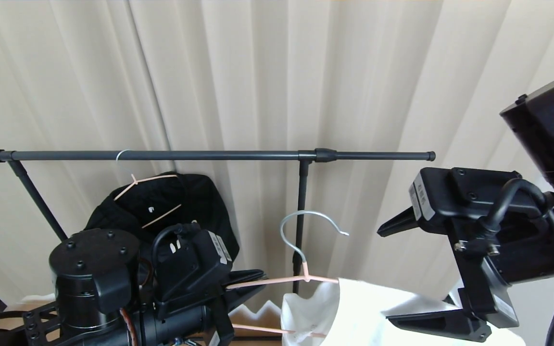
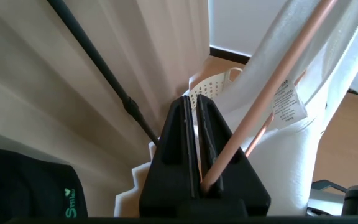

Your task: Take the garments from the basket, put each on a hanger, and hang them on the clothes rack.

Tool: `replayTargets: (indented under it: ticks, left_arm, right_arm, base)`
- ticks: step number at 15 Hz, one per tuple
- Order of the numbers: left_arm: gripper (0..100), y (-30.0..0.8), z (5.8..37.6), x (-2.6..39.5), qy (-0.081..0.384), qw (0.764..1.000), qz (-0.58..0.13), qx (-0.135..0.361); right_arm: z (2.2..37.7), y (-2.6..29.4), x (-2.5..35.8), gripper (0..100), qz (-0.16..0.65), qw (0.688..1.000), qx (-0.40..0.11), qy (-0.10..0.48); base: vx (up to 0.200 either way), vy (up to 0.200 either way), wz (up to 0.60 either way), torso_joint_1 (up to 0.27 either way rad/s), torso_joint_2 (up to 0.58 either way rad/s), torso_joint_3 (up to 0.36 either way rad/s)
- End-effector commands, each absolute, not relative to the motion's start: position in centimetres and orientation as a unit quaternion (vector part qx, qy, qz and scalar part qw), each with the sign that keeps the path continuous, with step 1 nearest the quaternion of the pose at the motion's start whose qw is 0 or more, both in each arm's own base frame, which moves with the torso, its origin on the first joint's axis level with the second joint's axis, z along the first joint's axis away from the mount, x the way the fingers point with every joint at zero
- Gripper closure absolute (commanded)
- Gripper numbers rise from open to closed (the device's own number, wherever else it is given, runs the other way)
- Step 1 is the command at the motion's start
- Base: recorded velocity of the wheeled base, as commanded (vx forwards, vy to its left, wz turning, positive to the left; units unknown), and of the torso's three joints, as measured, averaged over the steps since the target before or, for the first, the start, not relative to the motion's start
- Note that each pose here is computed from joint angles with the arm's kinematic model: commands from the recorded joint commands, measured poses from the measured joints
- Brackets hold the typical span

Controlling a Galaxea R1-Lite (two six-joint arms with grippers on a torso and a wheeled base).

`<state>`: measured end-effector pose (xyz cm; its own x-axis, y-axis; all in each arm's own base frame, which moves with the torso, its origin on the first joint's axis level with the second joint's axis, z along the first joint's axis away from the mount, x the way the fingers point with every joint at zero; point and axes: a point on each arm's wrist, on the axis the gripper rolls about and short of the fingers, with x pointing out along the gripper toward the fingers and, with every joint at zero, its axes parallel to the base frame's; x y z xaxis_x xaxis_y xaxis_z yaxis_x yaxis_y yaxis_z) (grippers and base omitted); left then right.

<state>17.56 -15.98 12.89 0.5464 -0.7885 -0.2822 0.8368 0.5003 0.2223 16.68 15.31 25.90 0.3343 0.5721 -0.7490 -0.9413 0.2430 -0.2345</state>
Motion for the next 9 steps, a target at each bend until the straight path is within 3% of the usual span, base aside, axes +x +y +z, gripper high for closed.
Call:
replayTargets:
  ticks: [1, 9]
  left_arm:
    - [100, -16.0, 12.9, 17.6, 0.071, 0.863, -0.471, 0.168]
    - [100, -16.2, 13.2, 17.6, 0.065, 0.863, -0.473, 0.167]
  right_arm:
    - [25.1, 15.9, 17.2, 0, 0.514, 0.733, -0.344, 0.283]
    - [23.9, 17.8, 18.0, 0, 0.526, 0.723, -0.34, 0.292]
  base:
    - [0.0, 0.0, 0.0, 0.0, 0.0, 0.0]
    - [0.0, 0.0, 0.0, 0.0, 0.0, 0.0]
